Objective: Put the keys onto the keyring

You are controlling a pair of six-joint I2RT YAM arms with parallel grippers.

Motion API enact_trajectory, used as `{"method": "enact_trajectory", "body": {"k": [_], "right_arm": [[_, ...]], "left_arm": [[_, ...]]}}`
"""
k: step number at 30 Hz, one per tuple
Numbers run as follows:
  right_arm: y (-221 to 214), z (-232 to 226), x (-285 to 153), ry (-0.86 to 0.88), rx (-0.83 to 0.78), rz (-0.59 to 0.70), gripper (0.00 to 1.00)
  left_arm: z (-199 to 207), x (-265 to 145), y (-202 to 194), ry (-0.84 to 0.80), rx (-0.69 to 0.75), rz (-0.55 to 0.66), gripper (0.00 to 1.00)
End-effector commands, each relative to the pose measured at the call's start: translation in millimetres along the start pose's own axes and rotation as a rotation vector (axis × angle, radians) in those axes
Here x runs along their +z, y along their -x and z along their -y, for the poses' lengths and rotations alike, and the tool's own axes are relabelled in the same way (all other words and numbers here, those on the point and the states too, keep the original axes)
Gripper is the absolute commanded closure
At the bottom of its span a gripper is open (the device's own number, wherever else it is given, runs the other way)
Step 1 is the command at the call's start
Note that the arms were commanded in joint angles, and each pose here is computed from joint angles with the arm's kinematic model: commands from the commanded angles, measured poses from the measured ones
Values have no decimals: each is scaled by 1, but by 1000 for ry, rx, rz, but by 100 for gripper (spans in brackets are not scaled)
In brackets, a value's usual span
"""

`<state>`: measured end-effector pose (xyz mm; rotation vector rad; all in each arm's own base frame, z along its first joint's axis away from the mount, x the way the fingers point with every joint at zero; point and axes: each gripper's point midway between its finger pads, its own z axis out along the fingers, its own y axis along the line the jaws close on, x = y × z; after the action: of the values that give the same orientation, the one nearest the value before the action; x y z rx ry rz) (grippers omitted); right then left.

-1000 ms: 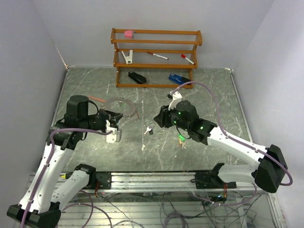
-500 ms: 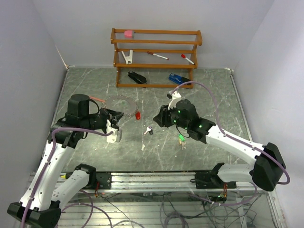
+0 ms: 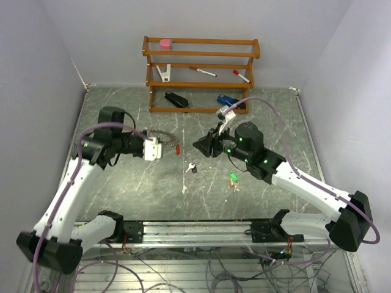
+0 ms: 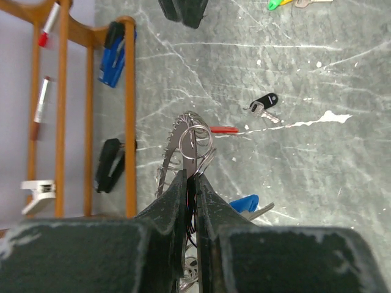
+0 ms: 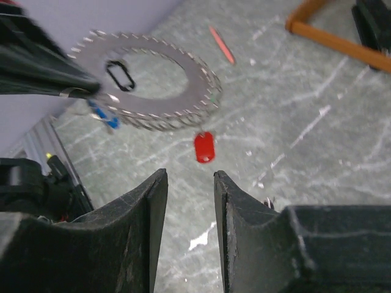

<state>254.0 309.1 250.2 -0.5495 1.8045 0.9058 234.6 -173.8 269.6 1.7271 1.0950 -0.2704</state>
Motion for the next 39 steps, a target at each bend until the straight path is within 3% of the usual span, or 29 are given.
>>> {"method": "enact_trajectory", "body": {"k": [1,8,16,39], "right_arm": [[47,-33,-3,130,-81,88,65],[74,-62,0,258,-161,152,68],[65,-88,19,371,-167,113,70],[70,-104,31,396,-183,97,72]], "left_arm": [[-11,5,11,-92,-189,36,93],[-31,0,32,-45,-311,71,93],[-28,1,45,-101,-408,101,93],[-27,9,41,-117,-423,41,93]]}}
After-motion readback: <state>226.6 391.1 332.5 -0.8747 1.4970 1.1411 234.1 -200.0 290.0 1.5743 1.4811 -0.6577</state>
